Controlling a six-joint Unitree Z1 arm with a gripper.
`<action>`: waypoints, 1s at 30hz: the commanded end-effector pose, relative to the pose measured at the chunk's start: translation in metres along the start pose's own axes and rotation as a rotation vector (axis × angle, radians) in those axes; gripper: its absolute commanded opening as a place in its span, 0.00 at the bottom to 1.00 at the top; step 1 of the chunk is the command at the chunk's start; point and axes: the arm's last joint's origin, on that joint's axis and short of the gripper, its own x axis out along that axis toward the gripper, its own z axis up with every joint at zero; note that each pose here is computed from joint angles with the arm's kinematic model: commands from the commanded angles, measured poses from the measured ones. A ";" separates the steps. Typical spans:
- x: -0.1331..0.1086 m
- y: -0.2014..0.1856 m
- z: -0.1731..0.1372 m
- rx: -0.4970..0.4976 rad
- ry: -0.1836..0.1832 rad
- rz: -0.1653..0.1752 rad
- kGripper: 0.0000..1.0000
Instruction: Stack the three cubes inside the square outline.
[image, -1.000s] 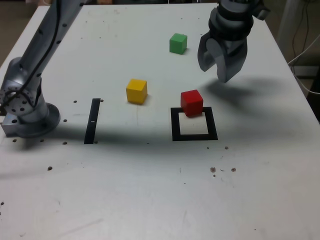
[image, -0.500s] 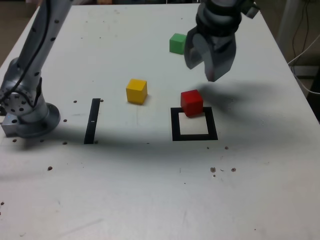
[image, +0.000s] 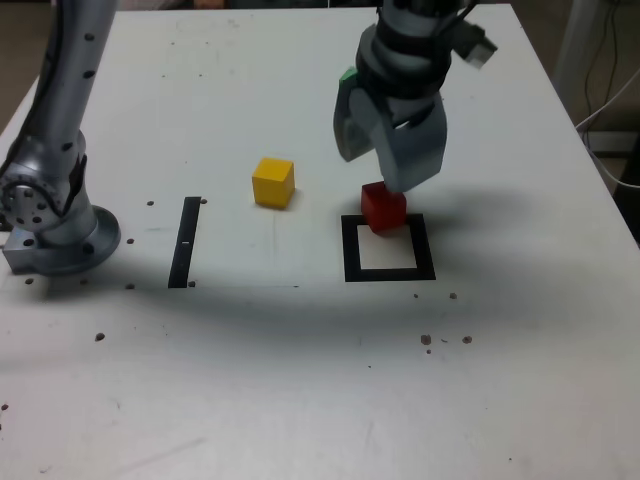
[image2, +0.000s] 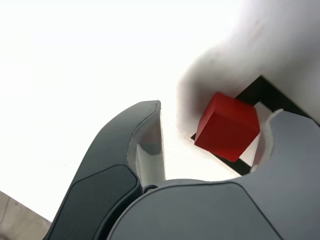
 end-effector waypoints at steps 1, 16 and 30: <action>-0.003 -0.004 0.001 0.006 -0.010 0.011 0.99; 0.013 -0.006 0.010 0.021 0.002 -0.001 0.95; 0.036 -0.008 0.020 -0.017 0.007 -0.006 0.78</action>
